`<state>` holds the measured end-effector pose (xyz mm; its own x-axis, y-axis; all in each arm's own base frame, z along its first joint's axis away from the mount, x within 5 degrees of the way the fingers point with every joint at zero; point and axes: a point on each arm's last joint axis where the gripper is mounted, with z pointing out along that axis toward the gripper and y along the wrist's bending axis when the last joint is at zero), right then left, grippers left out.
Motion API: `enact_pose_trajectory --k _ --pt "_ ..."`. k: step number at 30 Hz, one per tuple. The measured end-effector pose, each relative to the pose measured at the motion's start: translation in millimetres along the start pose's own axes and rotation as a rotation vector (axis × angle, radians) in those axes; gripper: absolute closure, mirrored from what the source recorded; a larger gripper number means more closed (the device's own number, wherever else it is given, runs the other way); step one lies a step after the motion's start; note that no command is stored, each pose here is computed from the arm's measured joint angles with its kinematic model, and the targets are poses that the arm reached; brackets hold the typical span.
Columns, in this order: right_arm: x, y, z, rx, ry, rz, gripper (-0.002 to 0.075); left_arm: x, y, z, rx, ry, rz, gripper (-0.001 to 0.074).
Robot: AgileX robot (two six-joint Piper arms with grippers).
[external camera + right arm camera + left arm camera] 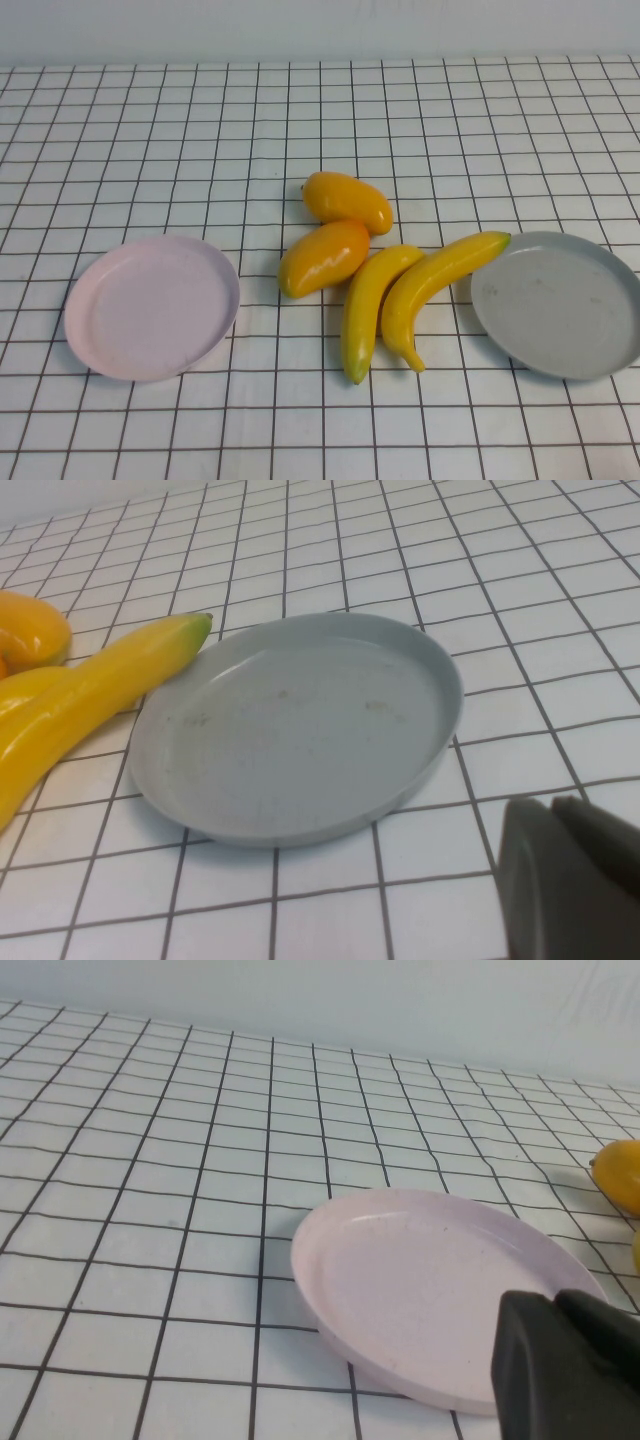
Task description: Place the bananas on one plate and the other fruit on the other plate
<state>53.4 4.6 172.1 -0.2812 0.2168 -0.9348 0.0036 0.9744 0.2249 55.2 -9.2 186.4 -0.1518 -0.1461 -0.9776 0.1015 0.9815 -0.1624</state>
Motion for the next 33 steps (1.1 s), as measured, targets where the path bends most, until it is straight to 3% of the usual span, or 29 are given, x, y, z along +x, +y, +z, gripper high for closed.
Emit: enact_pose_trajectory --k 4,12,22,25,29,33 --pt "0 0 0 0.000 0.000 0.000 0.0742 0 0 0 0.002 0.000 -0.032 0.0738" --pt "0 0 0 0.000 0.000 0.000 0.0742 -8 -2 0 0.041 -0.082 -0.421 0.0738" --pt "0 0 0 0.000 0.000 0.000 0.0742 -20 2 -2 0.035 -0.214 -0.582 0.0738" --pt "0 0 0 0.000 0.000 0.000 0.0742 -29 -10 -5 0.093 -0.078 -0.513 0.0738" --pt "0 0 0 0.000 0.000 0.000 0.0742 -59 -28 -3 0.157 0.180 -0.269 0.0738" --pt "0 0 0 0.000 0.000 0.000 0.0742 -99 -37 15 0.208 0.321 0.000 0.0738"
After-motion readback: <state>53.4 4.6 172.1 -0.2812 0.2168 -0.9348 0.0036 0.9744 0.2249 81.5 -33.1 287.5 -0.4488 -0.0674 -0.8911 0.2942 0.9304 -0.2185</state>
